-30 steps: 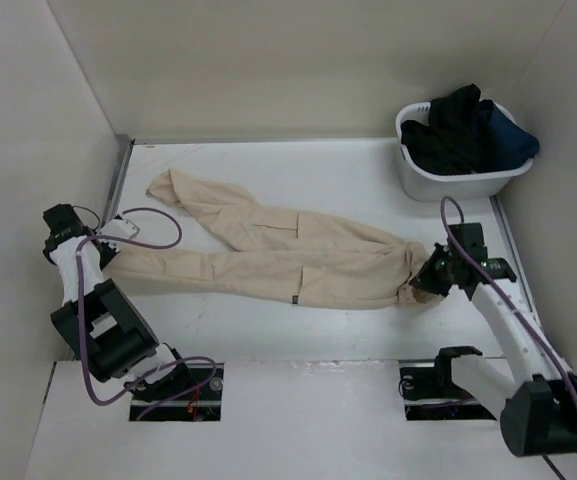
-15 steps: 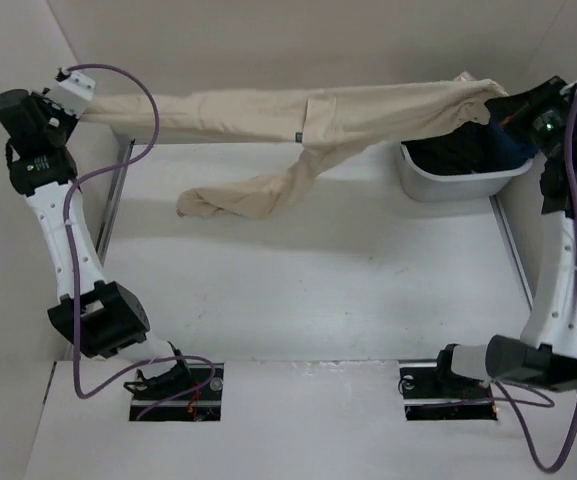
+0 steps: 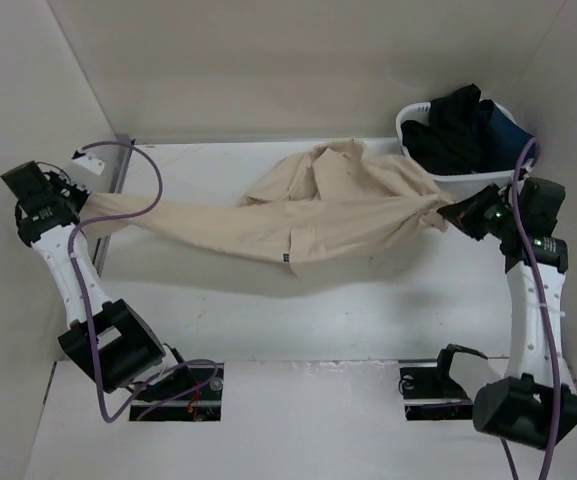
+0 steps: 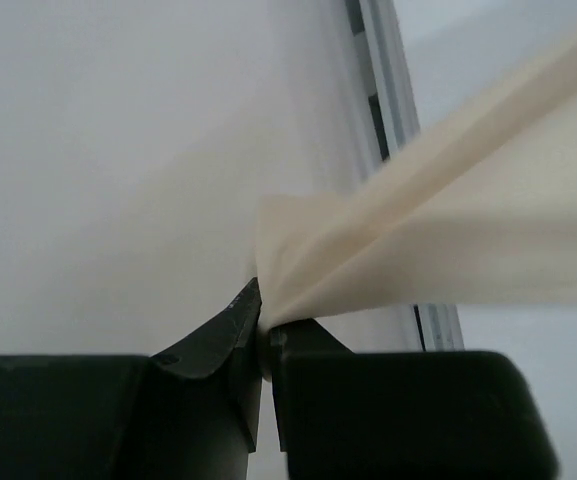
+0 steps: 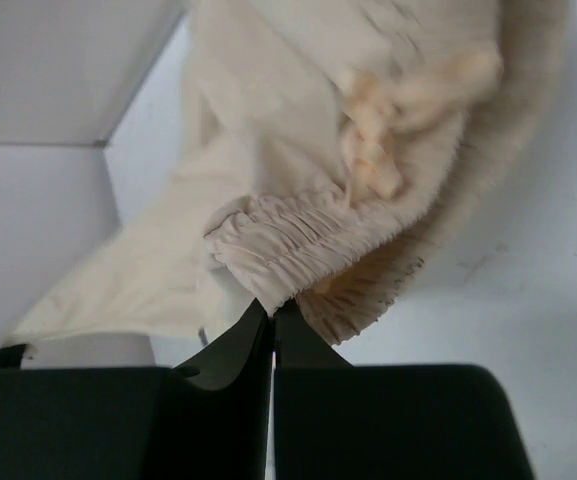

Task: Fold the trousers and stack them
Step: Flatten the trousers out

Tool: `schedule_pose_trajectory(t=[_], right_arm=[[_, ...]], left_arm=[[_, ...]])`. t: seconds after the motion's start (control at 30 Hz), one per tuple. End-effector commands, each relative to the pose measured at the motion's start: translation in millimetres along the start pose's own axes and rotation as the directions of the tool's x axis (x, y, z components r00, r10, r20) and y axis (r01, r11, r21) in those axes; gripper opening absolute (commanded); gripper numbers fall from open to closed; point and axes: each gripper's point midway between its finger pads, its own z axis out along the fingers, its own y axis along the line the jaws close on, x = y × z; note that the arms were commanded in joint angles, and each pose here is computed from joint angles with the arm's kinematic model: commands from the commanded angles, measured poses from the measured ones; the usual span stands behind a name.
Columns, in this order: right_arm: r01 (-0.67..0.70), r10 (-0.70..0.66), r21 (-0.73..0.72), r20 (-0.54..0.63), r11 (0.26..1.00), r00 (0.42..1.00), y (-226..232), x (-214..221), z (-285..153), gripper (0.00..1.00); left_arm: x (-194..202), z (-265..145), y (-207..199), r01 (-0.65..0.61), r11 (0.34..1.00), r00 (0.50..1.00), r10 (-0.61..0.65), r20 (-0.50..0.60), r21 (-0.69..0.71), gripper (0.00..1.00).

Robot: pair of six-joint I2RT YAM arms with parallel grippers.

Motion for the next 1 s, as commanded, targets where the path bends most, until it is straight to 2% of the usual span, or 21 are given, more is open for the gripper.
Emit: schedule_pose_trajectory(t=[0.0, 0.07, 0.2, 0.33, 0.43, 0.5, 0.67, 0.77, 0.87, 0.97], right_arm=[[0.257, -0.187, -0.286, 0.250, 0.923, 0.950, 104, -31, -75, 0.01], [0.361, -0.239, -0.361, 0.341, 0.860, 0.909, 142, -34, -111, 0.01], [0.558, -0.307, -0.467, 0.510, 0.686, 0.804, 215, -21, -196, 0.02], [0.700, -0.342, -0.452, 0.643, 0.553, 0.685, 254, -3, -261, 0.03], [0.759, -0.369, -0.427, 0.687, 0.492, 0.625, 263, 11, -284, 0.05], [0.725, -0.366, -0.453, 0.649, 0.518, 0.667, 254, 11, -271, 0.06], [0.457, -0.248, -0.480, 0.436, 0.749, 0.865, 191, -18, -175, 0.02], [0.318, -0.170, -0.418, 0.354, 0.851, 0.920, 151, -41, -116, 0.01], [0.263, -0.151, -0.418, 0.283, 0.869, 0.947, 151, -58, -65, 0.01], [0.295, -0.172, -0.494, 0.278, 0.818, 0.945, 204, -79, -41, 0.01]], left_arm=[[-34, -47, 77, 0.041, 0.977, 0.991, -0.014, 0.133, -0.207, 0.04], [-48, -68, 110, 0.120, 0.955, 0.978, -0.068, 0.196, -0.270, 0.04], [-77, -119, 169, 0.283, 0.888, 0.924, -0.151, 0.351, -0.363, 0.04], [-90, -156, 204, 0.383, 0.829, 0.873, -0.180, 0.452, -0.408, 0.04], [-91, -172, 215, 0.398, 0.807, 0.862, -0.166, 0.479, -0.436, 0.05], [-89, -172, 213, 0.389, 0.811, 0.868, -0.163, 0.469, -0.438, 0.05], [-85, -143, 182, 0.354, 0.863, 0.883, -0.182, 0.433, -0.360, 0.05], [-80, -107, 153, 0.304, 0.907, 0.910, -0.185, 0.372, -0.292, 0.05], [-72, -62, 125, 0.234, 0.945, 0.948, -0.170, 0.268, -0.230, 0.05], [-77, -24, 114, 0.201, 0.958, 0.965, -0.158, 0.207, -0.204, 0.05]])
